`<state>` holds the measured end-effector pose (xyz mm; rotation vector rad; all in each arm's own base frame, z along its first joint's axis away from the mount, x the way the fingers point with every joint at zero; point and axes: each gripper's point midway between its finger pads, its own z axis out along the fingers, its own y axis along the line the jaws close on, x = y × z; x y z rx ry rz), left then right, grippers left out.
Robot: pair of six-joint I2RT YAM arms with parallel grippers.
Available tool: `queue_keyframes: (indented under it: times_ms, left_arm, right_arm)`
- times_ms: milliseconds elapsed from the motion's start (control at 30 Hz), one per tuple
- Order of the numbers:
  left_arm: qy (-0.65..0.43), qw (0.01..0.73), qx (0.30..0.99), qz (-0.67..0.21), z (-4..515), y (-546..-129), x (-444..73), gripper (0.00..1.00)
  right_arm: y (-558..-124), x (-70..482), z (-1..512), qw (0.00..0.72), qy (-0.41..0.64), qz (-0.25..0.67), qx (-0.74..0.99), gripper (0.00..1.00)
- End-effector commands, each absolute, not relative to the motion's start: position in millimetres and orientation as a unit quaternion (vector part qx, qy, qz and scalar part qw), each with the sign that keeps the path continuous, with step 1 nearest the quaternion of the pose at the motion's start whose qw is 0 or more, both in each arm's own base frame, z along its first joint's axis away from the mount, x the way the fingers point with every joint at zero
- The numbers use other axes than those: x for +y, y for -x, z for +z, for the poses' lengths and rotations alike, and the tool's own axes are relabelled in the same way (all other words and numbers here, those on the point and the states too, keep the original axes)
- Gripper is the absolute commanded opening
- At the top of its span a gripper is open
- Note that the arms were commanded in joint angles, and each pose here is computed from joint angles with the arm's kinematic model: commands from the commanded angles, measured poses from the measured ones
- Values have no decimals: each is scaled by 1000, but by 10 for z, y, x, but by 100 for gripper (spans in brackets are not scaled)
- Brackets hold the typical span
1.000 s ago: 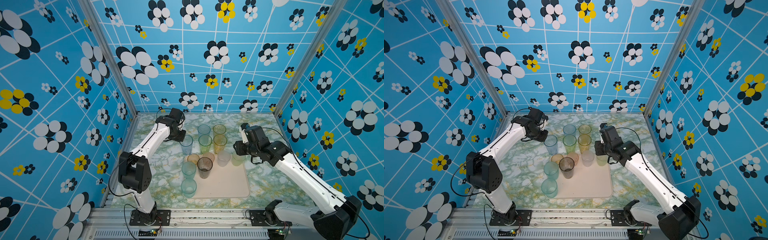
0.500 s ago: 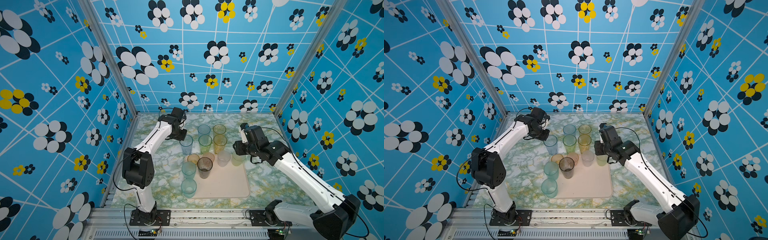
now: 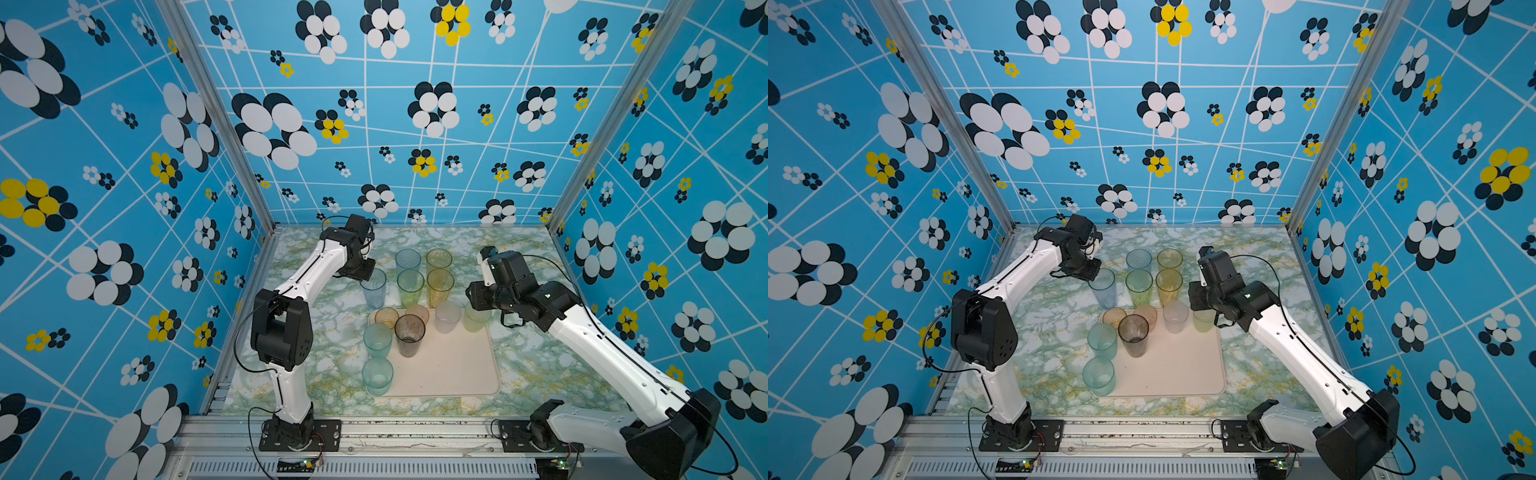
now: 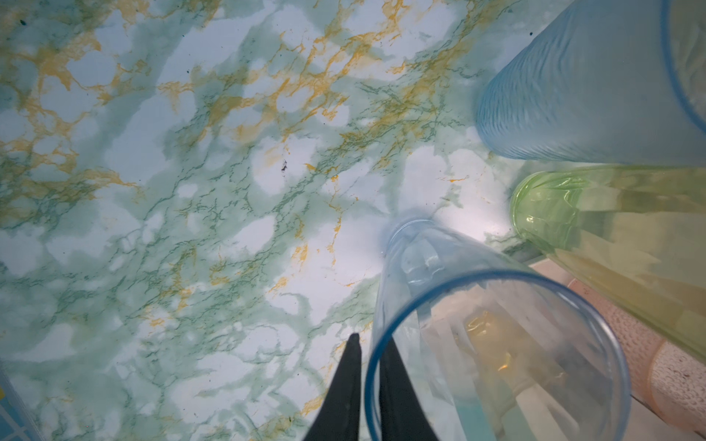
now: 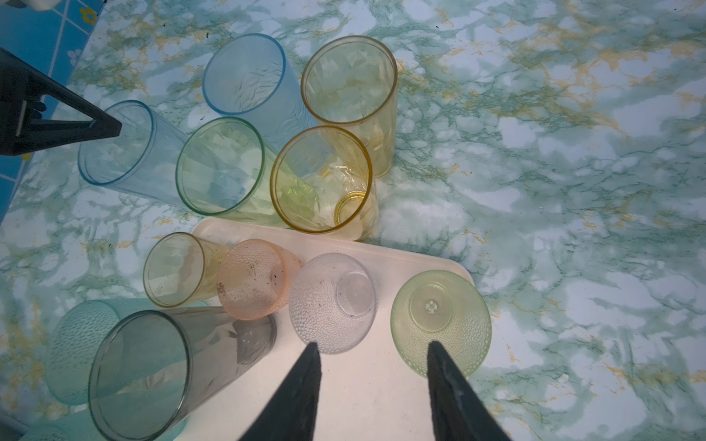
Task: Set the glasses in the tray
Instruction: 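Lower the left gripper and close it on the blue-rimmed cup's rim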
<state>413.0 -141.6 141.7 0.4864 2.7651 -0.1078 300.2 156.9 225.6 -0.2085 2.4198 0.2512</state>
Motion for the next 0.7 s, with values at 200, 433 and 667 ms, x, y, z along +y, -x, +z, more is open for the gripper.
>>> queue_keyframes:
  times_ms: [200,433,667]
  left_arm:
    - [-169,167,971,-17,1450,-4163,-1308,1]
    - [-163,192,968,-2,1565,-4195,-1249,0]
    - [-156,258,954,-7,2006,-4191,-1242,0]
  right_arm:
    - [-3043,1576,2323,355,84,98,926,48]
    - [-3043,1578,2328,356,83,100,925,48]
    - [-3034,1568,2255,349,81,97,928,48]
